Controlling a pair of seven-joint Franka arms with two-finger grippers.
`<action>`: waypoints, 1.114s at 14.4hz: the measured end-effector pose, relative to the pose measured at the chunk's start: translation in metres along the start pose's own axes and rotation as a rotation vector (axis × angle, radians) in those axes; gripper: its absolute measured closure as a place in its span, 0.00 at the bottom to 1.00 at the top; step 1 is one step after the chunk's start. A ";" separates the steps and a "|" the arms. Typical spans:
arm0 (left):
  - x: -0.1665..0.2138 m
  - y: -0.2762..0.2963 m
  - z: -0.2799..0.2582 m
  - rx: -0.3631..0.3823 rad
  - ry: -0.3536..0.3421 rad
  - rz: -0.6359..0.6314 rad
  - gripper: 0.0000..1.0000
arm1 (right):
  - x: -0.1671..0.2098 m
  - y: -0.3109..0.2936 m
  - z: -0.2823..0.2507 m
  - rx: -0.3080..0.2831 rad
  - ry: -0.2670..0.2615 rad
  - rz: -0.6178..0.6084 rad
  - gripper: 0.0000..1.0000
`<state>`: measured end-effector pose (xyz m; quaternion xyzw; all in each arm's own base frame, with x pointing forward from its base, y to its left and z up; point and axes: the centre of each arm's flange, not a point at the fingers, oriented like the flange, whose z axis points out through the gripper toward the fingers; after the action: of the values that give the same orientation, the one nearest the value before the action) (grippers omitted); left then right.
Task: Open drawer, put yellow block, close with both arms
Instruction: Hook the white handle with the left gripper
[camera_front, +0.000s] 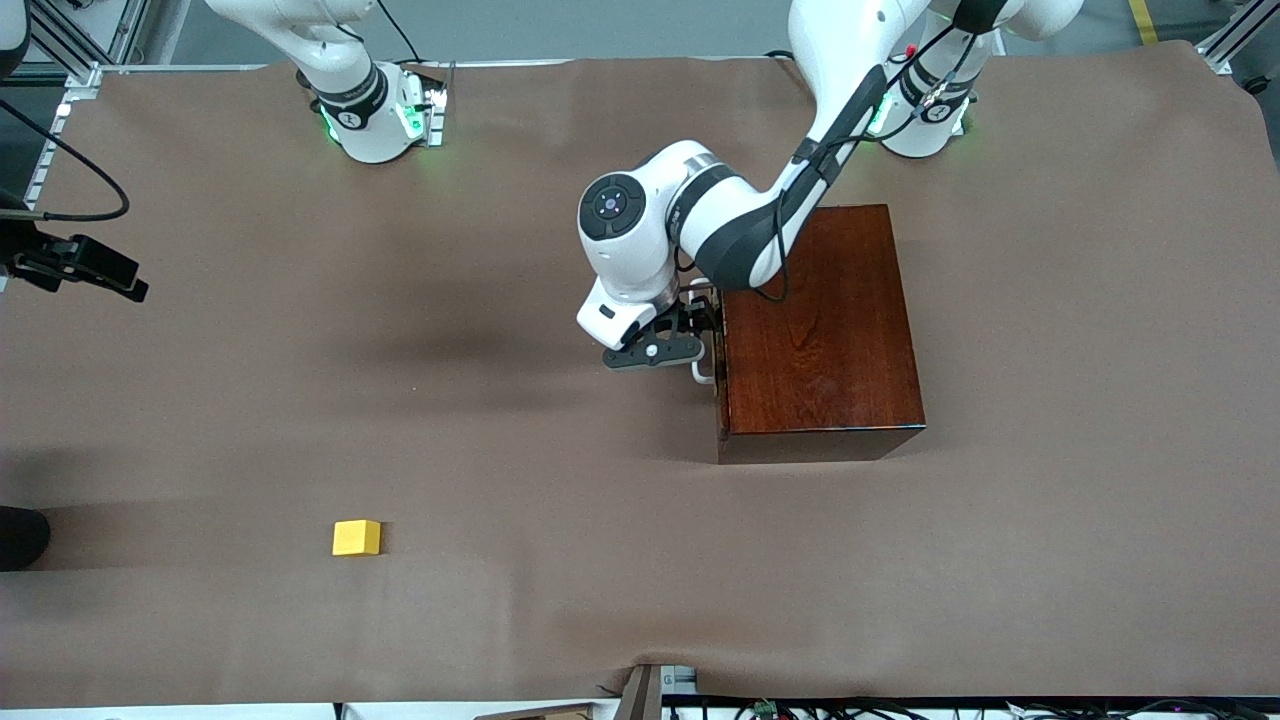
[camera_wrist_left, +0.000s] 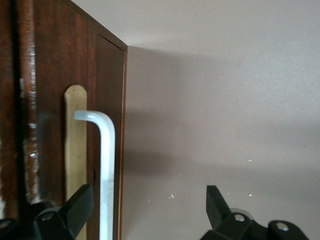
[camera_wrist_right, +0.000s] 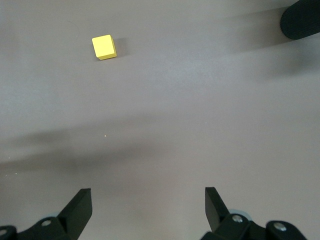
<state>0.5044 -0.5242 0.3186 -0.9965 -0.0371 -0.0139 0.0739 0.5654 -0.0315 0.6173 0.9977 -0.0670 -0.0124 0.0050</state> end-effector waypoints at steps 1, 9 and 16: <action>0.000 0.002 0.007 -0.001 -0.001 0.000 0.00 | 0.000 0.000 0.000 0.000 0.000 0.000 0.00; -0.006 0.011 0.022 0.046 0.056 0.035 0.00 | 0.000 0.000 0.000 0.000 0.000 0.000 0.00; -0.015 0.012 0.026 0.123 0.079 0.067 0.00 | 0.000 0.000 0.000 0.000 0.000 0.000 0.00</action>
<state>0.4906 -0.5332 0.2907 -0.9894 -0.0015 -0.0483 0.1368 0.5654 -0.0315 0.6173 0.9977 -0.0670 -0.0124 0.0050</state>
